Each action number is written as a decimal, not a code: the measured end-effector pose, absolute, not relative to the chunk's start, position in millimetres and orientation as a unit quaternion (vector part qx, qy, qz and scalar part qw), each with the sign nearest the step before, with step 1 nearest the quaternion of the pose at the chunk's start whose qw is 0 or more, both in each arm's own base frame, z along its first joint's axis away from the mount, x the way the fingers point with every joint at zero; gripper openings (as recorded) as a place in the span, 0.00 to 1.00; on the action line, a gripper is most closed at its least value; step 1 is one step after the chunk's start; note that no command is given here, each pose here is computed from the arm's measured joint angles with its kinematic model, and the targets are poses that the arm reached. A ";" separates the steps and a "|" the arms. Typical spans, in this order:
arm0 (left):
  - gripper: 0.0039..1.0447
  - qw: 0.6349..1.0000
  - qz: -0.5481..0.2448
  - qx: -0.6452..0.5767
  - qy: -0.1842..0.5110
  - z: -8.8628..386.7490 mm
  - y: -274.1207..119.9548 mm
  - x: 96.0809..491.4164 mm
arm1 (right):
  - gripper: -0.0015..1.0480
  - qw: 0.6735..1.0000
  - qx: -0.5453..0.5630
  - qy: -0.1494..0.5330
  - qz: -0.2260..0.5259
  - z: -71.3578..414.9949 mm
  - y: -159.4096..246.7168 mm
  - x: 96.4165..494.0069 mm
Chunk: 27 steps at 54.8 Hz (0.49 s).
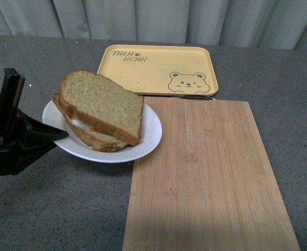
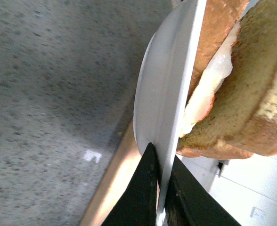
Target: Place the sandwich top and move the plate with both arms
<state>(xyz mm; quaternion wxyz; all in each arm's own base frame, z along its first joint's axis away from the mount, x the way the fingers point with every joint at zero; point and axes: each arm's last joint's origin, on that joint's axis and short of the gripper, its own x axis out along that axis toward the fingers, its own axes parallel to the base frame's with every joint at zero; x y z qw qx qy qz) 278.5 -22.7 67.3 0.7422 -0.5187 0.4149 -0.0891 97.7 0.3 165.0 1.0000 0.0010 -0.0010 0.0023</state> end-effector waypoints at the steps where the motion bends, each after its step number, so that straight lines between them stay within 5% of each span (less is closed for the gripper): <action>1: 0.03 0.741 -0.093 -0.524 0.410 69.0 -23.8 277.8 | 0.91 1.000 0.001 -0.001 0.002 165.0 0.3 97.7; 12: 0.03 0.732 -0.105 -0.553 0.384 83.2 -43.3 293.4 | 0.91 1.000 0.001 -0.001 0.002 165.0 0.3 97.7; 27: 0.03 0.717 -0.104 -0.585 0.366 78.3 -77.7 364.8 | 0.91 1.000 0.001 -0.001 0.002 165.0 0.3 97.7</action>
